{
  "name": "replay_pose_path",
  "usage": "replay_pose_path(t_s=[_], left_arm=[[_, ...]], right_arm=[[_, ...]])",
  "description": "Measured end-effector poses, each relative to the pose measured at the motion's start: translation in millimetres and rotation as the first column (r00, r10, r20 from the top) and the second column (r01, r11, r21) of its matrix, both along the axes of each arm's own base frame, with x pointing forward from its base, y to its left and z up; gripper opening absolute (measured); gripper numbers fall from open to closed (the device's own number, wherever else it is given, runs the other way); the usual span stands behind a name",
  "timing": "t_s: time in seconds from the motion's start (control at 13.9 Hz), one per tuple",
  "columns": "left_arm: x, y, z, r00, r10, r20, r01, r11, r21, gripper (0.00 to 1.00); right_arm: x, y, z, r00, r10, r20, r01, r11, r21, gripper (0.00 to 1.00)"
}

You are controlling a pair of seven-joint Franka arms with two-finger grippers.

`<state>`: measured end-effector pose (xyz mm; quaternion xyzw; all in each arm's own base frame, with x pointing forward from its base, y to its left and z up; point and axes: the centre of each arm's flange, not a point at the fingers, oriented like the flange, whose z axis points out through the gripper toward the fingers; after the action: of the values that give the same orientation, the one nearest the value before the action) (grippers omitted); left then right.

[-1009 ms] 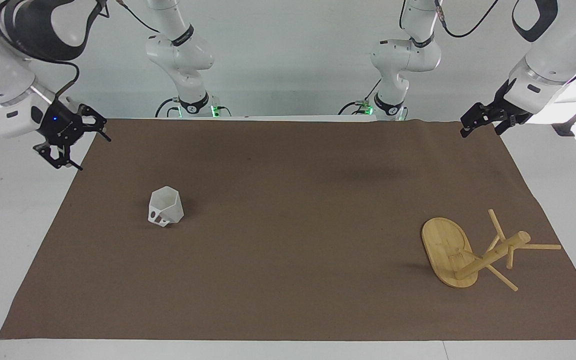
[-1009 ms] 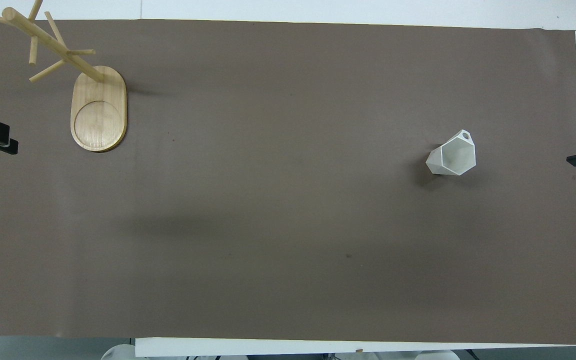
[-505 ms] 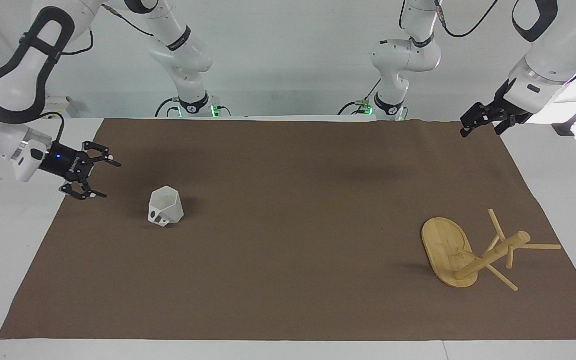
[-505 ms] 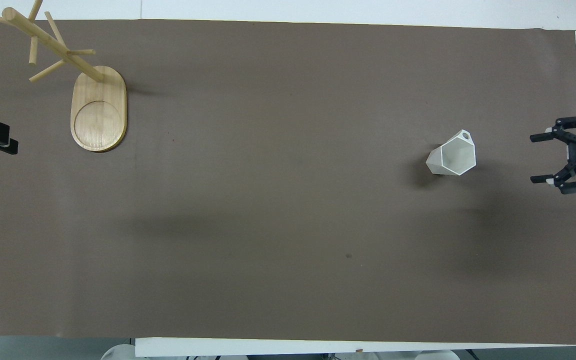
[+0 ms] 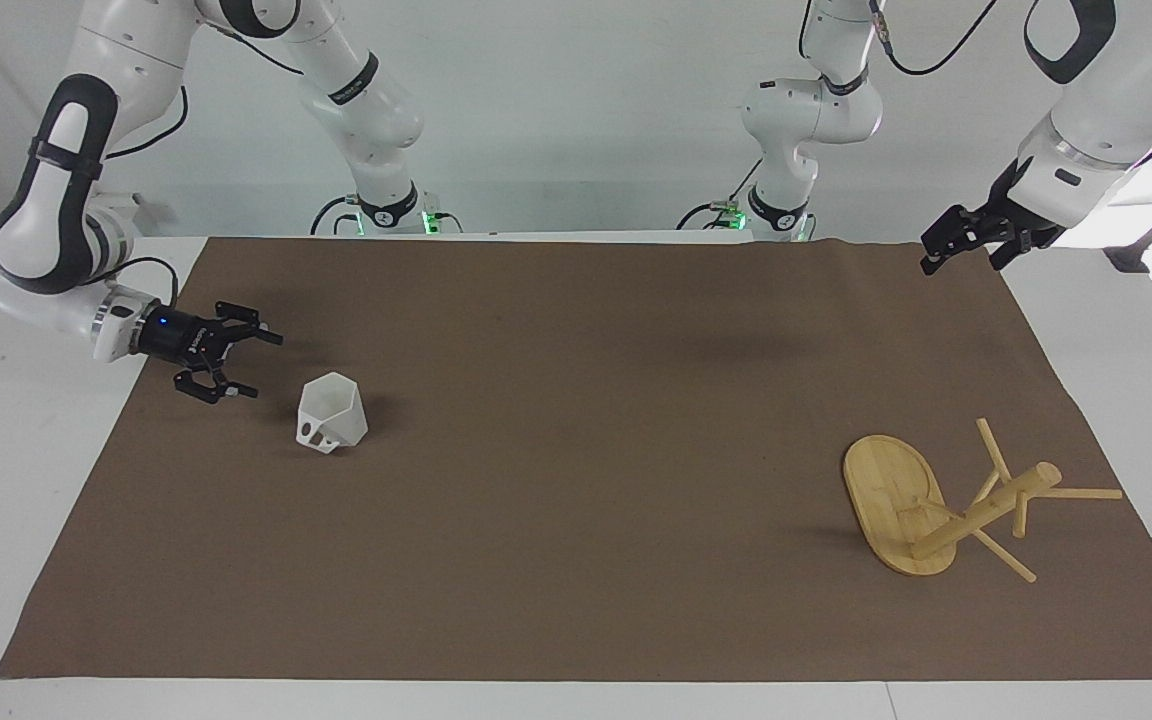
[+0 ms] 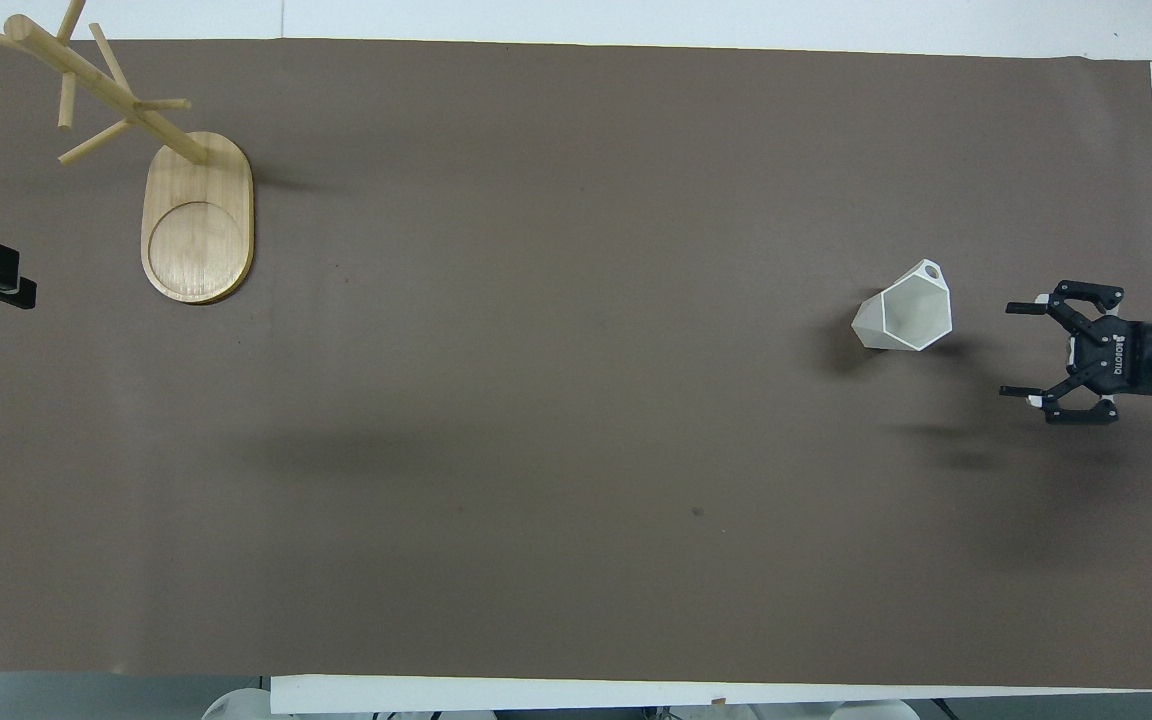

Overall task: Hang cup on rack
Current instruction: 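Open the right gripper and move it toward the white hexagonal cup, then close the right gripper on the white cup's side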

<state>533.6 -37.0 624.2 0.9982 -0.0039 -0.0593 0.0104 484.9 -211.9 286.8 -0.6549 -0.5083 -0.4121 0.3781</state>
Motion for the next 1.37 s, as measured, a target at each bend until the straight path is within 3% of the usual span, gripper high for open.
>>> replay_pose_path(t_s=[0.29,0.58,1.37], left_arm=[[0,0,0,1.0,0.0,0.0,0.0,1.0,0.0,1.0],[0,0,0,1.0,0.0,0.0,0.0,1.0,0.0,1.0],[0,0,0,1.0,0.0,0.0,0.0,1.0,0.0,1.0]], right_arm=[[-20.0,1,-27,0.999,-0.023,-0.023,0.024,0.999,0.045,1.0],[-30.4,7,-45,0.998,-0.063,-0.012,0.064,0.997,0.048,1.0],[-4.5,52,-52,0.994,-0.105,0.005,0.105,0.994,0.027,1.0]])
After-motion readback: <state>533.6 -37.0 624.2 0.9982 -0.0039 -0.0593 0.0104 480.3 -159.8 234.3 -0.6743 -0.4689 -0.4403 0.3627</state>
